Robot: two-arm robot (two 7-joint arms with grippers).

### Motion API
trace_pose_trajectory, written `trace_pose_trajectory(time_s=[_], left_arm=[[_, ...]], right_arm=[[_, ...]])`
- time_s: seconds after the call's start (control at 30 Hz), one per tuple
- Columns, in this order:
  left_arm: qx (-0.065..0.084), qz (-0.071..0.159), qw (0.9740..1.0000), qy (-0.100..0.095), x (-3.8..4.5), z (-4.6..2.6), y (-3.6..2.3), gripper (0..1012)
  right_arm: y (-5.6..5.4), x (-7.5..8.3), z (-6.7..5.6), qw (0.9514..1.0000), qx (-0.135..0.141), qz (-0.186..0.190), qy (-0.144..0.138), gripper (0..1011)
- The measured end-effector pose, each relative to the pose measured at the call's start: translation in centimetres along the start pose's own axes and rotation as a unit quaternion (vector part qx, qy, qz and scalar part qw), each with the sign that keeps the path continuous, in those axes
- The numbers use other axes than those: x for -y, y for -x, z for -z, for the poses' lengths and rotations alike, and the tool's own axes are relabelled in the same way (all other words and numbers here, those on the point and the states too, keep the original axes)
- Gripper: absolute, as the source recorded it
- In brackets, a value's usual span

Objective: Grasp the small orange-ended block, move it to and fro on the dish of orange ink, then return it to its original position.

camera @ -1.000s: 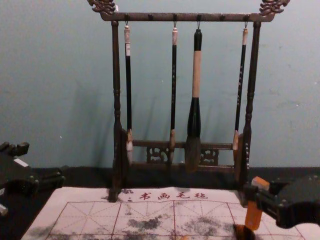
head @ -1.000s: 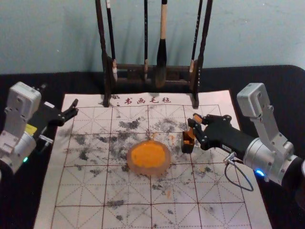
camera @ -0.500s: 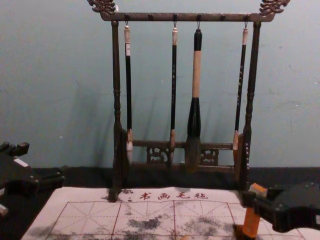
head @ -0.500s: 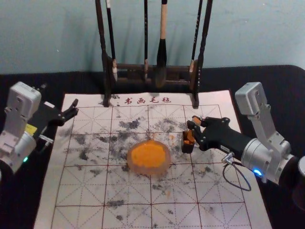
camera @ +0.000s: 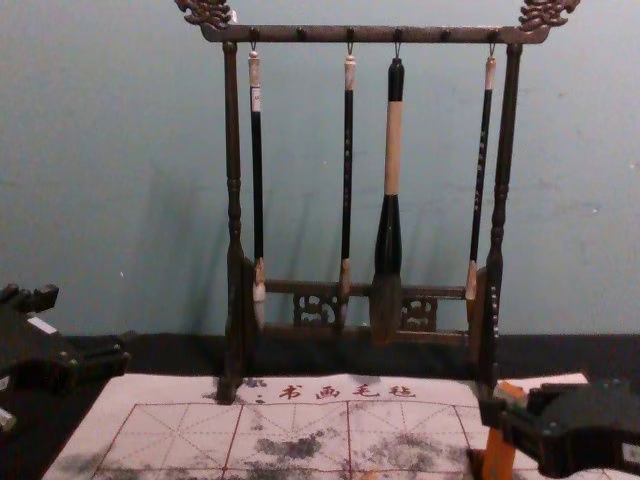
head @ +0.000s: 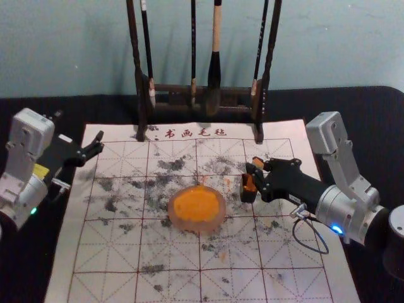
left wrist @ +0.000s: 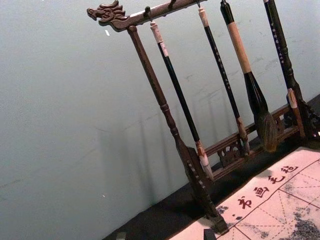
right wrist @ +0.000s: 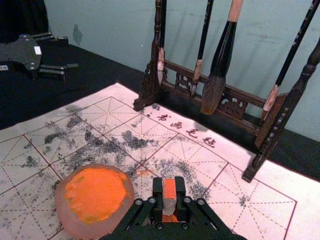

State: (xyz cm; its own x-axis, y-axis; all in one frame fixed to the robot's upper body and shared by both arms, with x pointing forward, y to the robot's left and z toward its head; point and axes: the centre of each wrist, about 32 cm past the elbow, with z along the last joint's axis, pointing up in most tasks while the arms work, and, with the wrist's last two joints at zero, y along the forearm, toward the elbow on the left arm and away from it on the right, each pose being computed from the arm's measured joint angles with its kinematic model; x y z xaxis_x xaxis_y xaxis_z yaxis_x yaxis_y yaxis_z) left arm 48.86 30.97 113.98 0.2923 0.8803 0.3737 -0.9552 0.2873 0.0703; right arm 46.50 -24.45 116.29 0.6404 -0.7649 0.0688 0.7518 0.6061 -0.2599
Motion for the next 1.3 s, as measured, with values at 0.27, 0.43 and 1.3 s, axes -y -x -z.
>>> trace_pose_trajectory(time_s=[0.27,0.43,1.3], left_arm=[[0.0,0.0,1.0,0.0,0.0,0.0,0.0,1001],[0.0,0.0,1.0,0.0,0.0,0.0,0.0,1001],[0.0,0.0,1.0,0.0,0.0,0.0,0.0,1001]], right_arm=[[0.0,-0.6,0.5,0.9999,-0.002,0.001,0.011,111],[-0.1,-0.8,0.8,0.9998,-0.004,0.002,0.017,111],[-0.1,-1.2,1.1,0.9996,-0.004,0.005,0.026,111]])
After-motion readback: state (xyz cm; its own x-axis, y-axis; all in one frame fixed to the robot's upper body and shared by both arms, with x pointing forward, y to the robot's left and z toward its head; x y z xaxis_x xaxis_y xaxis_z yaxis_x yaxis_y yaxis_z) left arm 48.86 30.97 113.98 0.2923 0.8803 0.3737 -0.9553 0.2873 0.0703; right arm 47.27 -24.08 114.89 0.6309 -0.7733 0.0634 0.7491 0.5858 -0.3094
